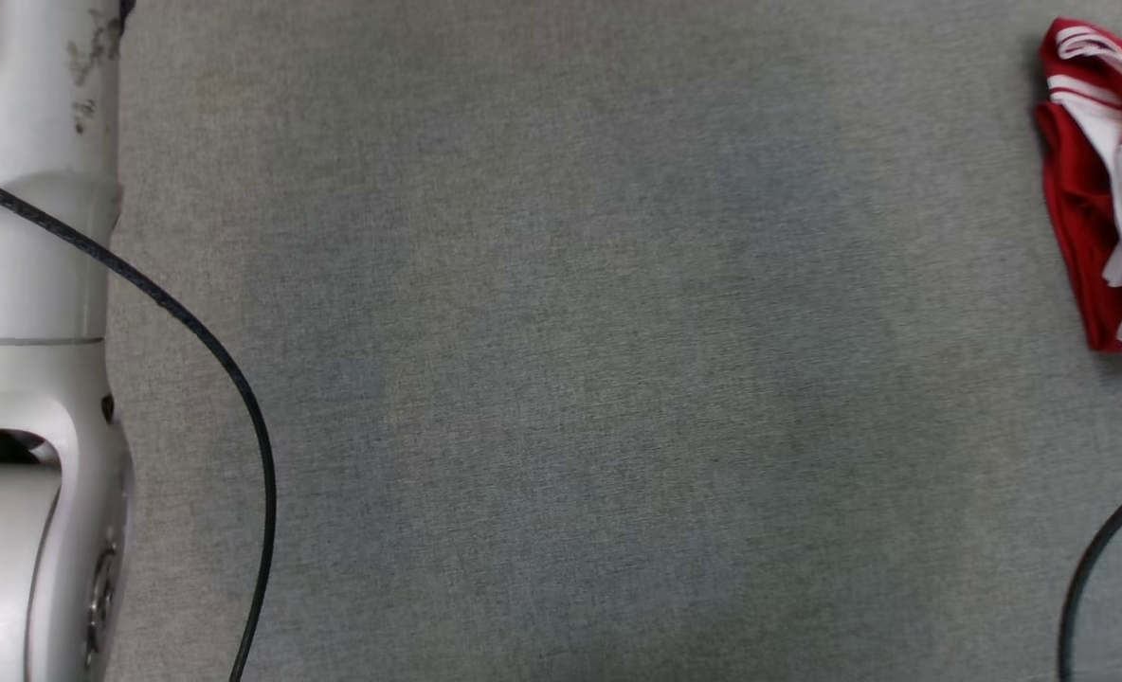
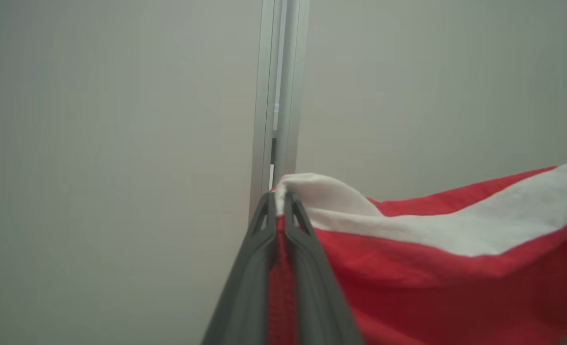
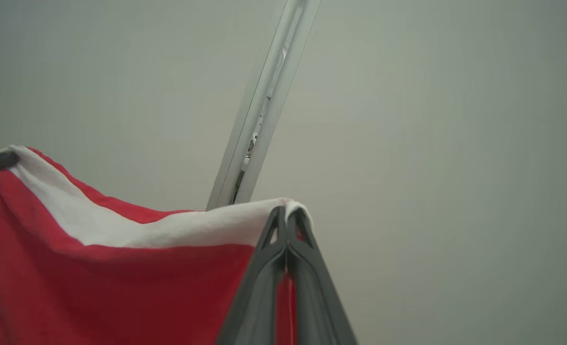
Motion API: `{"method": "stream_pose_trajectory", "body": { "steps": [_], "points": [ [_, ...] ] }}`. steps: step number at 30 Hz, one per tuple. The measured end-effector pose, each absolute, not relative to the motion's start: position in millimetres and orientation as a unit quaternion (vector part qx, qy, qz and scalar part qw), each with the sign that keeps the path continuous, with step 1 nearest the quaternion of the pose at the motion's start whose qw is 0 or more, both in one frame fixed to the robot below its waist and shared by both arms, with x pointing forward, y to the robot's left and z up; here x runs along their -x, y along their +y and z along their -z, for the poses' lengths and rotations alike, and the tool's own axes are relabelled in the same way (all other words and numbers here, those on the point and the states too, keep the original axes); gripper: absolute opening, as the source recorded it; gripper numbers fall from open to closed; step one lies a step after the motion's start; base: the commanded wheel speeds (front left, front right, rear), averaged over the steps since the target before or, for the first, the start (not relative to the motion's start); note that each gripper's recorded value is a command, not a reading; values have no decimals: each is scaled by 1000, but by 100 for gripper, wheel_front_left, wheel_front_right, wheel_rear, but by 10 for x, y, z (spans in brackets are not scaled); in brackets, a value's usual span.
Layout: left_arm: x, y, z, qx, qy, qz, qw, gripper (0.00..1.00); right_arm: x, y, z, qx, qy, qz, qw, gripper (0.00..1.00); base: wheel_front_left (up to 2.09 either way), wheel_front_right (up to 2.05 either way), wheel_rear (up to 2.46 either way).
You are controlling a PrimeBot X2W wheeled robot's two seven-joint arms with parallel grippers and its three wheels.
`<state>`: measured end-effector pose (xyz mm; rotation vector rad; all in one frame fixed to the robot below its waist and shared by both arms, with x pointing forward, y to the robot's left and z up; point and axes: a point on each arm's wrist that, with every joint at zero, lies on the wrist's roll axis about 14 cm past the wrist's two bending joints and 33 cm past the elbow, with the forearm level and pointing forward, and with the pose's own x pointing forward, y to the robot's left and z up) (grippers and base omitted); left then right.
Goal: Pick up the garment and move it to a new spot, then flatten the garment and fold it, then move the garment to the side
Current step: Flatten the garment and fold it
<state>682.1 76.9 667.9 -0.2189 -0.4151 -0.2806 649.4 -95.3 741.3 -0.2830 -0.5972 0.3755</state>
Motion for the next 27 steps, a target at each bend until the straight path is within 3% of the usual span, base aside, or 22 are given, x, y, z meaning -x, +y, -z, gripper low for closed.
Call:
{"method": "stream_pose_trajectory", "body": {
  "steps": [6,12,17,27],
  "points": [
    [-6800,760,-5692,82,-95,151,980,0,-6560,-825,-6189,105,-177,-206,957,0,0,0,0],
    [-6494,873,-5018,71,-12,146,987,0,-6252,-719,-5382,66,-86,-232,967,0,0,0,0],
    [-6155,1016,-4692,68,39,132,988,0,-5885,-720,-5022,35,-31,-237,970,0,0,0,0],
    [-5440,1067,-4392,35,107,139,984,0,-5239,-697,-4812,23,30,-254,966,0,0,0,0]
  ]
}}
